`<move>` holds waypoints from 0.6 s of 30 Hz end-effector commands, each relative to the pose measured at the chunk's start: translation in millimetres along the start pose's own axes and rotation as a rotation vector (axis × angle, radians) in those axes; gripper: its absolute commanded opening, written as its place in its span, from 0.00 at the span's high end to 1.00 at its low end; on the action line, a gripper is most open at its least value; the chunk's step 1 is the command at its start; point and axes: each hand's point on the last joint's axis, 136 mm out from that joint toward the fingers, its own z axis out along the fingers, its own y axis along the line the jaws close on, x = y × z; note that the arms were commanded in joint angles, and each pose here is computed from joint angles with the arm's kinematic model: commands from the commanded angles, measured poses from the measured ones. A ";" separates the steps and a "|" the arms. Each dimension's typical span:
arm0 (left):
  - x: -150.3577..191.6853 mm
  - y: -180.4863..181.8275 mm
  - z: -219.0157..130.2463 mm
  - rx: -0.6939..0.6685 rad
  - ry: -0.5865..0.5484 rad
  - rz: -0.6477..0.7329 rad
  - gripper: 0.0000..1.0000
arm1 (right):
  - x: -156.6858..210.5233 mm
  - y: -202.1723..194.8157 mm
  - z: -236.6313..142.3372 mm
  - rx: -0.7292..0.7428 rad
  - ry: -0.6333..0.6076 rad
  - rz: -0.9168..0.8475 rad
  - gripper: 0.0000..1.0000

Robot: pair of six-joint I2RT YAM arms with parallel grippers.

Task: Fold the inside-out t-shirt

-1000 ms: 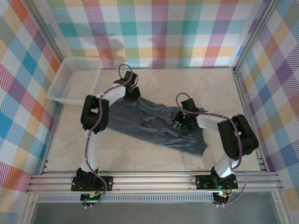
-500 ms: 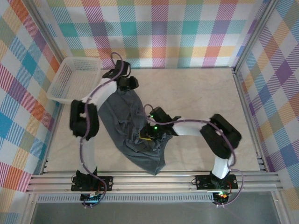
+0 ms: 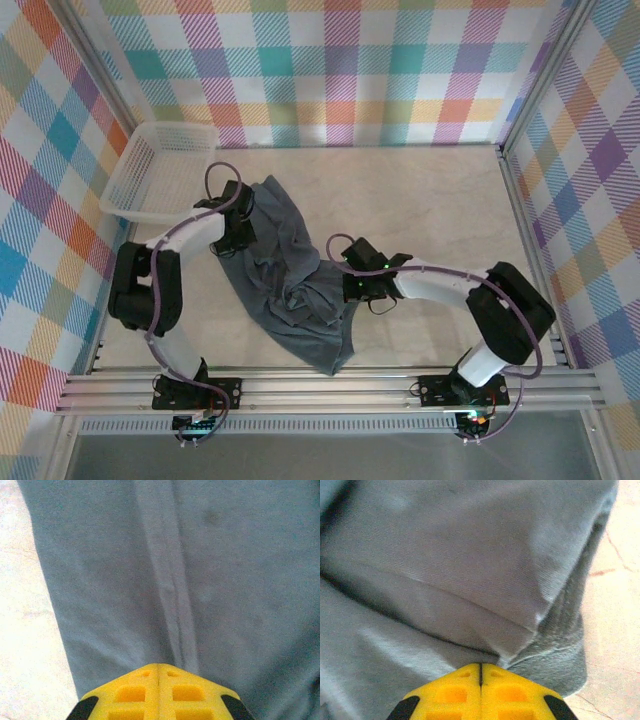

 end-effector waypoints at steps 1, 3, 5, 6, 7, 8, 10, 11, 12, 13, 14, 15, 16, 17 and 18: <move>-18.4 6.5 12.7 -0.096 -0.009 -0.045 1.00 | -0.3 -4.0 0.2 0.047 0.015 0.017 0.99; -24.3 -1.3 29.6 -0.108 0.007 -0.061 1.00 | -1.6 -3.3 0.9 0.052 0.017 0.067 1.00; -29.3 -9.9 48.6 -0.115 0.025 -0.076 1.00 | -1.1 -8.2 2.3 0.080 0.019 0.141 1.00; -32.4 -15.0 58.7 -0.117 0.038 -0.081 1.00 | -0.9 -8.7 3.2 0.085 0.023 0.172 1.00; -34.2 -21.6 69.7 -0.112 0.051 -0.084 1.00 | -1.0 -8.5 4.2 0.086 0.027 0.188 1.00; -37.4 -29.5 81.3 -0.099 0.066 -0.088 1.00 | -1.1 -9.0 4.4 0.094 0.029 0.206 1.00; -45.1 -49.4 100.1 -0.047 0.086 -0.095 1.00 | -3.9 -12.8 3.2 0.114 0.024 0.253 0.98; -52.4 -60.5 105.9 -0.017 0.086 -0.098 1.00 | -4.9 -14.7 1.9 0.115 0.021 0.301 0.97; -63.3 -72.8 108.7 0.020 0.073 -0.103 1.00 | -5.5 -15.5 1.8 0.097 0.023 0.362 0.97; -73.3 -83.4 110.6 0.054 0.057 -0.108 1.00 | -4.6 -15.8 2.6 0.071 0.028 0.429 0.96; -86.8 -96.1 111.0 0.094 0.034 -0.113 1.00 | -2.1 -17.4 3.8 0.037 0.034 0.533 0.96; -100.3 -109.1 110.9 0.135 0.014 -0.114 1.00 | 2.5 -18.5 7.5 -0.012 0.041 0.647 0.96; -112.4 -120.9 109.6 0.172 -0.003 -0.116 1.00 | 4.6 -16.2 11.2 -0.067 0.039 0.738 0.97; -125.7 -133.9 107.8 0.213 -0.020 -0.117 1.00 | 8.8 -14.3 15.7 -0.117 0.038 0.833 0.99; -138.9 -147.7 103.1 0.262 -0.036 -0.119 1.00 | 16.1 -10.7 20.4 -0.144 0.046 0.912 1.00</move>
